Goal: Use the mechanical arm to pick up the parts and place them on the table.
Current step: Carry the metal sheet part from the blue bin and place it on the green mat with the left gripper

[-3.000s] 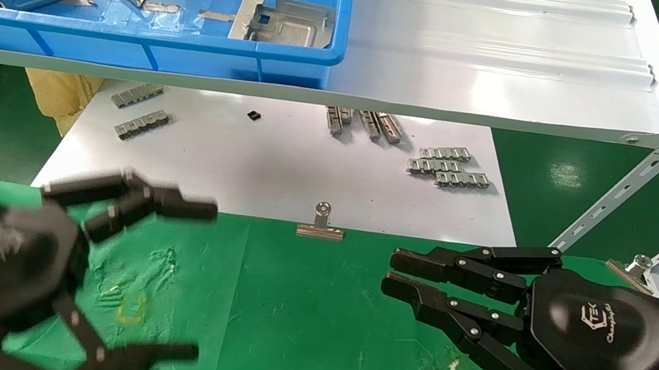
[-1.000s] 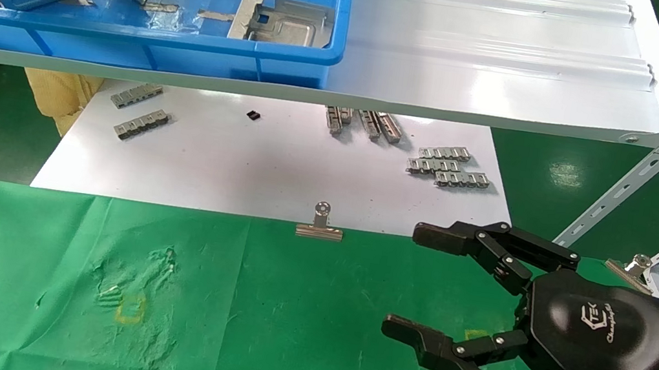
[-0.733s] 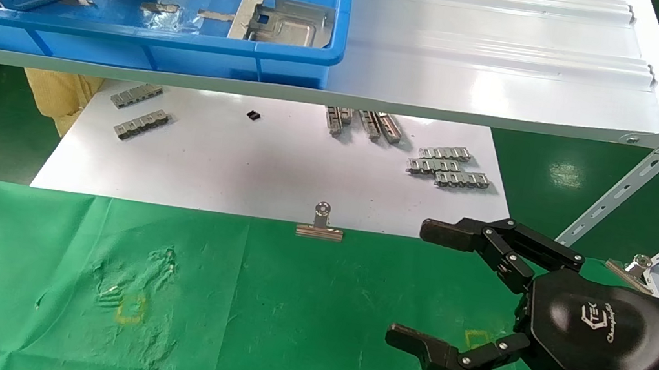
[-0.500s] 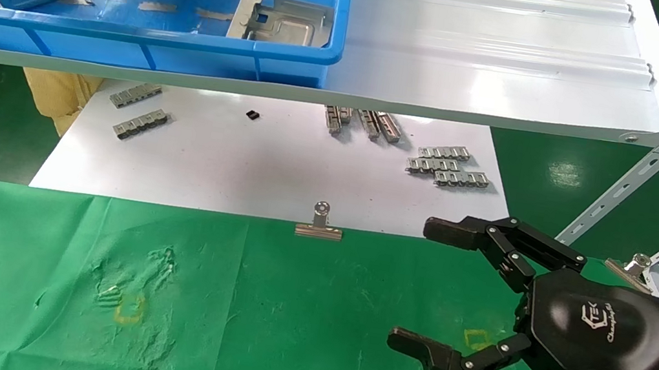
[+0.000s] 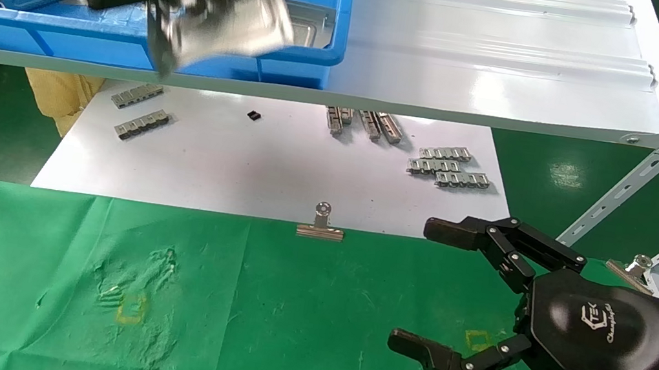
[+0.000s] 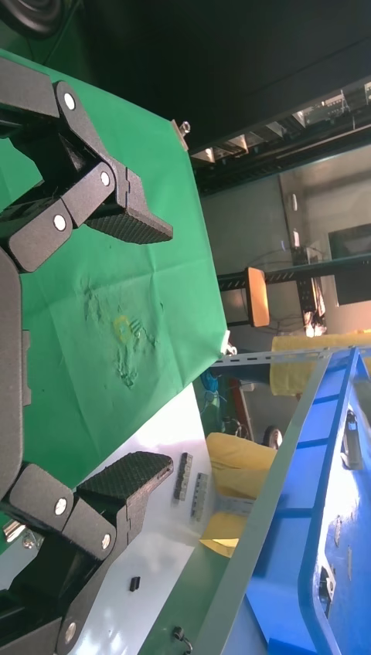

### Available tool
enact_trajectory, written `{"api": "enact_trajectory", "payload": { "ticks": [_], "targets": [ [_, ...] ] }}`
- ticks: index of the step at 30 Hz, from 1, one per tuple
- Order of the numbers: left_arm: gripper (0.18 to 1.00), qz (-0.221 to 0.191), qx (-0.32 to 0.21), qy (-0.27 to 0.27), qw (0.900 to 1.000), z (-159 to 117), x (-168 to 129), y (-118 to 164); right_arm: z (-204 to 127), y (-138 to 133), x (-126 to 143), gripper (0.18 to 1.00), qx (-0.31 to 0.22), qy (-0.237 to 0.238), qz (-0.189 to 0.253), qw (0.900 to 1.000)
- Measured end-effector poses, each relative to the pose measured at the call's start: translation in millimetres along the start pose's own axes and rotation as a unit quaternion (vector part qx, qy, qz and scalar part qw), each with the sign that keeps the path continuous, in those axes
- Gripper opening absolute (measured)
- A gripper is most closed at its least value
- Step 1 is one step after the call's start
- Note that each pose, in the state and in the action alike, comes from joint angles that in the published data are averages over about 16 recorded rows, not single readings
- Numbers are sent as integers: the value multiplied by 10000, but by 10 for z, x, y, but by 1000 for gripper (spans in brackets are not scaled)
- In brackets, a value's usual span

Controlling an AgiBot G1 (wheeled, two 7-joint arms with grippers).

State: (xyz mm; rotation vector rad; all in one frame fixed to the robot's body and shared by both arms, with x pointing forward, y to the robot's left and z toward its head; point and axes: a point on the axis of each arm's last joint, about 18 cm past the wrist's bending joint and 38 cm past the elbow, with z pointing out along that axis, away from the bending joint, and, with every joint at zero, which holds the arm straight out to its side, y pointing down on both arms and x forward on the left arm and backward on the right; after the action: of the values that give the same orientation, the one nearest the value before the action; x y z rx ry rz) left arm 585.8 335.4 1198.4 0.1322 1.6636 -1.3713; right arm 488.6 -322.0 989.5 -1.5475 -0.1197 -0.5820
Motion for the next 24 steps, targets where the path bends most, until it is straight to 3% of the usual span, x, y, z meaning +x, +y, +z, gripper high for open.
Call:
{"api": "enact_trajectory", "payload": {
  "ticks": [11,24],
  "targets": [
    [268,1218,-62,813,9892,-258,555,328,0,0,0,1001,0,0,0,10000],
    [267,1781,-1085,1766,9619,-430,1219,1515,0,0,0,1001,0,0,0,10000]
  ]
}}
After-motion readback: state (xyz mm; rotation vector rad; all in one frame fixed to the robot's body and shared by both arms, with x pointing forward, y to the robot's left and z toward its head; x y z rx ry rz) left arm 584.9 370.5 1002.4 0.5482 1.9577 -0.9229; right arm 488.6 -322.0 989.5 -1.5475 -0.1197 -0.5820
